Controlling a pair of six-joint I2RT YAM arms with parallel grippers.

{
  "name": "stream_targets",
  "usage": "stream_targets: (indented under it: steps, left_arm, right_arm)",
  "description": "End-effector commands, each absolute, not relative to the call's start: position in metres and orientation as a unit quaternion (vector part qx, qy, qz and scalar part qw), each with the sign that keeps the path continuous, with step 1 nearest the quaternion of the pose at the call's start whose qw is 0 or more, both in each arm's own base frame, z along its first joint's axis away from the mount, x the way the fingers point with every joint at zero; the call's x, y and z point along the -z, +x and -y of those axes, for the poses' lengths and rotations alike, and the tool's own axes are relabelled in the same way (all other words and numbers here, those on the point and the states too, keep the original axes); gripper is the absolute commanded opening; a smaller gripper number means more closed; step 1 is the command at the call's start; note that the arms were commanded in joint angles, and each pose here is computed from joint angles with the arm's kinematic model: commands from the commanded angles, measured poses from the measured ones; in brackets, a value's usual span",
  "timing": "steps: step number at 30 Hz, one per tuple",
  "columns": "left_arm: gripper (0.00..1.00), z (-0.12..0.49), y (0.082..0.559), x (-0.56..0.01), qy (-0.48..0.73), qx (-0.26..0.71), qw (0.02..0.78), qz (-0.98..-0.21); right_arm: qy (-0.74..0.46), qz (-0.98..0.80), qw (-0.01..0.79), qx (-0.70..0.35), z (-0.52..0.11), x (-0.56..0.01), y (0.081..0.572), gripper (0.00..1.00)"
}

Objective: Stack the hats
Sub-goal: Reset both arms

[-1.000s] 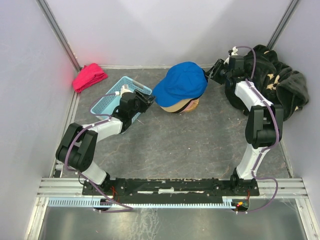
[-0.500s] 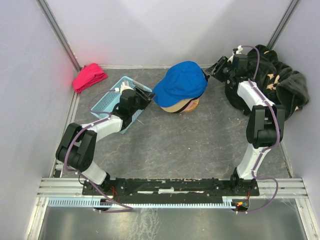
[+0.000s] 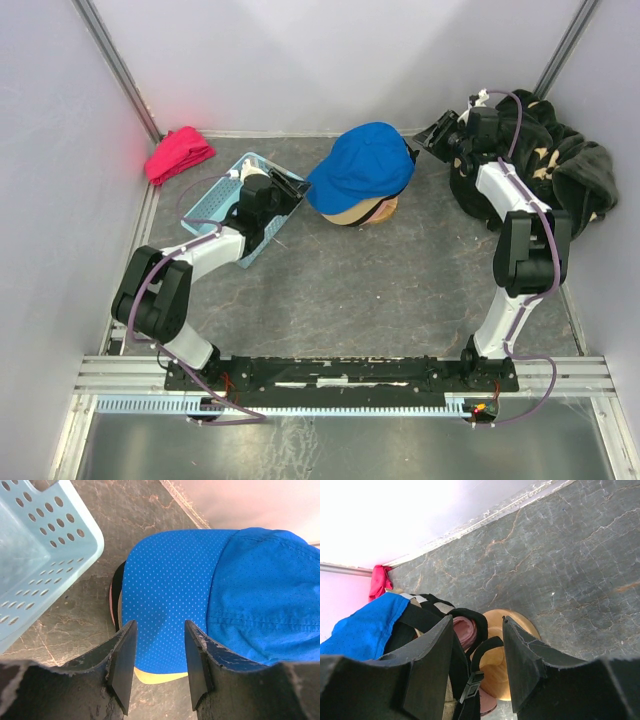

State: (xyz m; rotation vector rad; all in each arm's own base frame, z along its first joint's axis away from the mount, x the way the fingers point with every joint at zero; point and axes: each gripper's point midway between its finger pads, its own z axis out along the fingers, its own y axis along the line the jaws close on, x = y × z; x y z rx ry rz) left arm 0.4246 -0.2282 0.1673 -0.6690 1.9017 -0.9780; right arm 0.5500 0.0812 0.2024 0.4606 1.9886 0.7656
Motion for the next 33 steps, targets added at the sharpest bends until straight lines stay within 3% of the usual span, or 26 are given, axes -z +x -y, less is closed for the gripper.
stream_targets:
  steps: [1,8,13,16,24,33]
  left_arm:
    - [0.51,0.220,0.435,-0.214,-0.237,0.371,0.498,-0.747]
    - [0.54,0.181,0.448,-0.254,-0.166,0.230,0.597,-0.750]
    - [0.54,0.142,0.444,-0.262,-0.154,0.106,0.665,-0.723]
    - [0.55,0.125,0.434,-0.266,-0.152,0.054,0.709,-0.686]
    - [0.58,0.111,0.427,-0.261,-0.153,0.007,0.723,-0.674]
    - [0.59,0.106,0.422,-0.257,-0.163,0.012,0.734,-0.659]
  right_arm:
    - [0.159,-0.785,0.521,-0.296,-0.072,-0.256,0.544,0.52]
    - [0.149,-0.783,0.577,-0.179,-0.039,-0.279,0.519,0.54]
    - [0.137,-0.797,0.586,-0.057,-0.029,-0.279,0.492,0.63]
    - [0.140,-0.800,0.583,0.018,-0.028,-0.272,0.475,1.00]
    - [0.182,-0.796,0.566,0.113,-0.023,-0.261,0.428,0.99]
    - [0.173,-0.783,0.579,0.145,-0.025,-0.252,0.395,0.99]
